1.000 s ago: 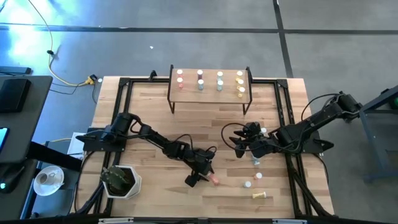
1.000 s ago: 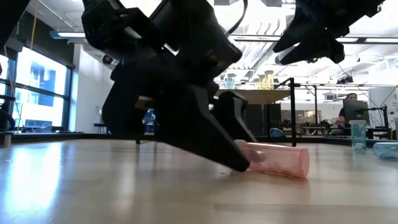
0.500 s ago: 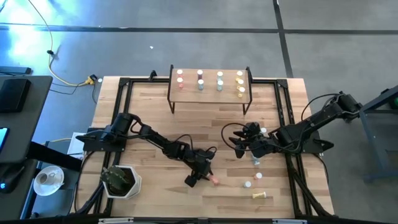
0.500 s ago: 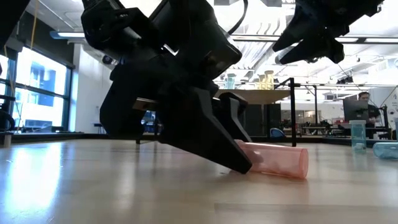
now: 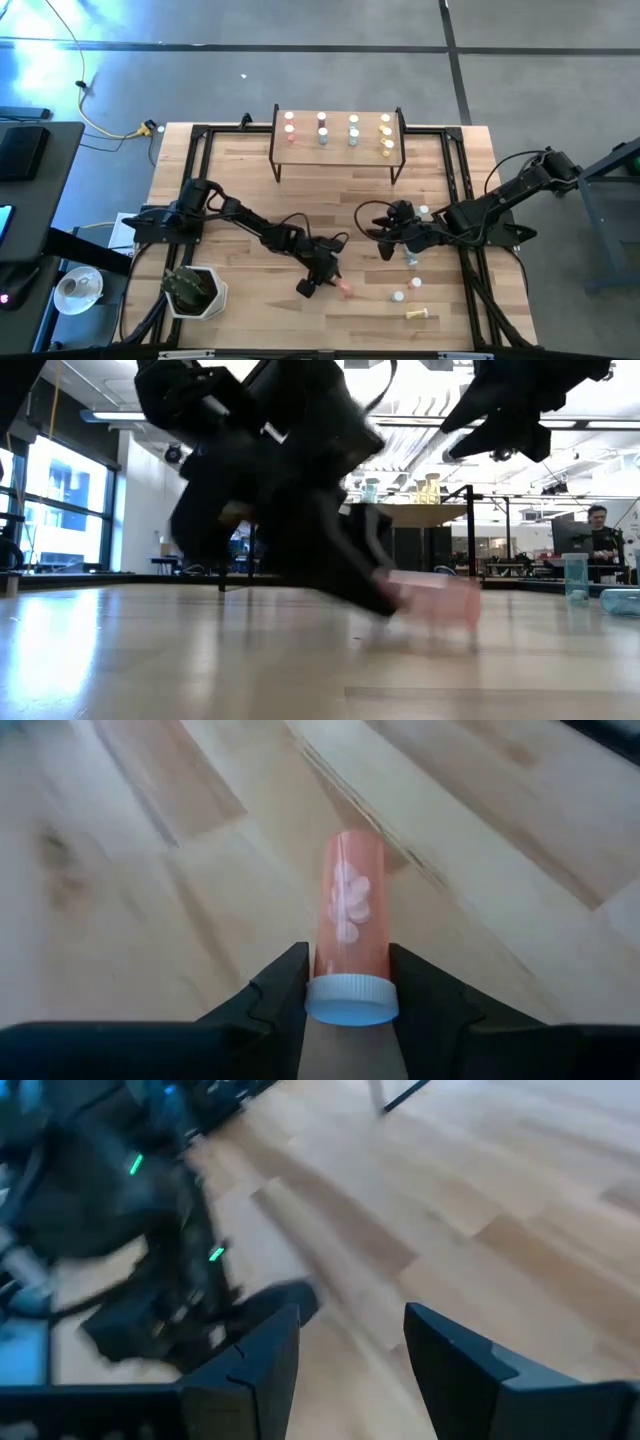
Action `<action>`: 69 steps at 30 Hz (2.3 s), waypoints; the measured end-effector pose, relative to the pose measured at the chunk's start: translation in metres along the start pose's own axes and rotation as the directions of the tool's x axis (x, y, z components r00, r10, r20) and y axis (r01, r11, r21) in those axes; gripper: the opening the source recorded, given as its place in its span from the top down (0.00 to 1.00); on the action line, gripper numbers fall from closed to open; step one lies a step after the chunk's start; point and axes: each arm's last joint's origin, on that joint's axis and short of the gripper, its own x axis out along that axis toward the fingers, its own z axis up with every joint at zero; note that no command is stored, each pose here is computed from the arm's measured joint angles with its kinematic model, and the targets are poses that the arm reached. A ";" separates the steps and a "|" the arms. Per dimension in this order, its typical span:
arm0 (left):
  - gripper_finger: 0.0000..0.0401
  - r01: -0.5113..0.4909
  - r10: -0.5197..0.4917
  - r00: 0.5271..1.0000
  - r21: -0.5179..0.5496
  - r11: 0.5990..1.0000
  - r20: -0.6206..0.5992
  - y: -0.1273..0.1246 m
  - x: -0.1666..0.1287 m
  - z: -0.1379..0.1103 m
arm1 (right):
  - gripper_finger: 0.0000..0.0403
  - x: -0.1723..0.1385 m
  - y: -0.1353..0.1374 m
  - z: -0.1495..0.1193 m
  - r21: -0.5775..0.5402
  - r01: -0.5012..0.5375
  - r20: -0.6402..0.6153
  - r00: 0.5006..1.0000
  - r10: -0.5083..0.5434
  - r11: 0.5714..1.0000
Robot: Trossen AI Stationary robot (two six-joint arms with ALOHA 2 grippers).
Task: Pick and place medicine bottles onto shelf by color
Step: Put the pink pill bottle on the shelf aligned with the other pink pill bottles
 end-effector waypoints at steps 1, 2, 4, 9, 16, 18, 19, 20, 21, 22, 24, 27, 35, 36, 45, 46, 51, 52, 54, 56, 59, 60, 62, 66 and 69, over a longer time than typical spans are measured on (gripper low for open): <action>0.71 -0.007 0.007 1.000 0.001 1.000 0.012 0.002 -0.003 0.003 | 0.57 0.000 0.001 0.000 -0.007 -0.024 -0.018 1.000 0.024 1.000; 0.71 -0.014 0.013 1.000 0.007 1.000 0.015 0.005 -0.006 0.005 | 0.57 0.000 0.002 -0.001 -0.013 -0.044 -0.037 0.998 0.043 0.999; 0.71 -0.026 0.027 1.000 0.024 0.999 -0.002 0.009 -0.013 0.007 | 0.57 0.000 0.003 -0.001 -0.014 -0.076 -0.064 0.995 0.075 0.997; 0.71 -0.100 0.103 0.994 0.076 0.992 -0.041 0.023 -0.034 0.014 | 0.57 0.000 0.005 -0.001 -0.010 -0.108 -0.086 0.991 0.107 0.994; 0.71 -0.184 0.205 0.972 0.165 0.969 -0.117 0.040 -0.067 0.021 | 0.57 0.000 0.004 0.000 -0.030 -0.090 -0.061 0.994 0.088 0.995; 0.71 -0.210 0.239 0.959 0.184 0.960 -0.150 0.042 -0.077 0.023 | 0.57 0.001 0.003 0.002 -0.050 -0.083 -0.047 0.996 0.080 0.995; 0.71 -0.221 0.253 0.953 0.191 0.956 -0.168 0.044 -0.082 0.023 | 0.56 0.002 0.002 0.004 -0.050 -0.080 -0.040 0.996 0.078 0.996; 0.71 -0.233 0.269 0.946 0.198 0.952 -0.179 0.045 -0.087 0.024 | 0.56 0.004 0.001 0.006 -0.055 -0.073 -0.034 0.997 0.071 0.996; 0.71 -0.245 0.284 0.941 0.205 0.948 -0.186 0.046 -0.092 0.025 | 0.55 0.005 0.000 0.008 -0.058 -0.068 -0.031 0.997 0.067 0.996; 0.71 -0.257 0.297 0.935 0.210 0.943 -0.193 0.047 -0.097 0.027 | 0.54 0.007 -0.002 0.010 -0.062 -0.068 -0.035 0.997 0.066 0.996; 0.71 -0.273 0.315 0.927 0.213 0.938 -0.204 0.048 -0.107 0.030 | 0.52 0.010 -0.006 0.015 -0.076 -0.075 -0.046 0.996 0.071 0.994; 0.71 -0.299 0.348 0.912 0.229 0.926 -0.216 0.048 -0.119 0.034 | 0.49 0.016 -0.011 0.024 -0.115 -0.109 -0.063 0.993 0.103 0.987; 0.71 -0.371 0.470 0.848 0.359 0.857 -0.245 0.047 -0.142 0.042 | 0.47 0.032 -0.031 0.063 -0.149 -0.284 -0.034 0.959 0.282 0.947; 0.71 -0.377 0.482 0.841 0.372 0.848 -0.246 0.047 -0.143 0.043 | 0.47 0.033 -0.035 0.066 -0.146 -0.291 -0.037 0.957 0.289 0.946; 0.71 -0.342 0.533 0.812 0.546 0.765 -0.238 0.046 -0.145 0.046 | 0.47 0.050 -0.063 0.079 -0.112 -0.349 -0.119 0.934 0.336 0.931; 0.71 -0.328 0.531 0.814 0.568 0.755 -0.236 0.045 -0.145 0.046 | 0.47 0.053 -0.065 0.078 -0.105 -0.358 -0.140 0.929 0.343 0.928; 0.71 -0.292 0.533 0.823 0.660 0.692 -0.195 0.041 -0.142 0.052 | 0.47 0.068 -0.065 0.074 -0.079 -0.414 -0.189 0.899 0.394 0.907; 0.71 -0.286 0.533 0.826 0.677 0.678 -0.185 0.040 -0.142 0.053 | 0.47 0.071 -0.064 0.073 -0.079 -0.423 -0.187 0.896 0.403 0.903; 0.71 -0.273 0.533 0.828 0.707 0.652 -0.172 0.037 -0.140 0.055 | 0.47 0.076 -0.063 0.072 -0.076 -0.444 -0.196 0.885 0.423 0.893; 0.71 -0.267 0.534 0.829 0.724 0.636 -0.164 0.035 -0.139 0.057 | 0.47 0.081 -0.063 0.071 -0.070 -0.451 -0.201 0.880 0.430 0.890; 0.71 -0.274 0.547 0.822 0.733 0.622 -0.157 0.032 -0.138 0.059 | 0.47 0.088 -0.064 0.068 -0.040 -0.452 -0.210 0.876 0.435 0.891; 0.71 -0.272 0.549 0.821 0.738 0.618 -0.158 0.031 -0.138 0.059 | 0.47 0.091 -0.064 0.066 -0.022 -0.459 -0.222 0.869 0.443 0.888; 0.71 -0.267 0.550 0.820 0.743 0.613 -0.160 0.030 -0.138 0.059 | 0.47 0.097 -0.062 0.064 -0.010 -0.499 -0.234 0.844 0.483 0.866; 0.71 -0.270 0.568 0.806 0.753 0.600 -0.164 0.028 -0.137 0.060 | 0.47 0.106 -0.059 0.058 -0.002 -0.539 -0.257 0.814 0.520 0.842; 0.71 -0.265 0.576 0.801 0.765 0.587 -0.164 0.027 -0.137 0.060 | 0.47 0.110 -0.059 0.056 0.014 -0.539 -0.259 0.812 0.523 0.842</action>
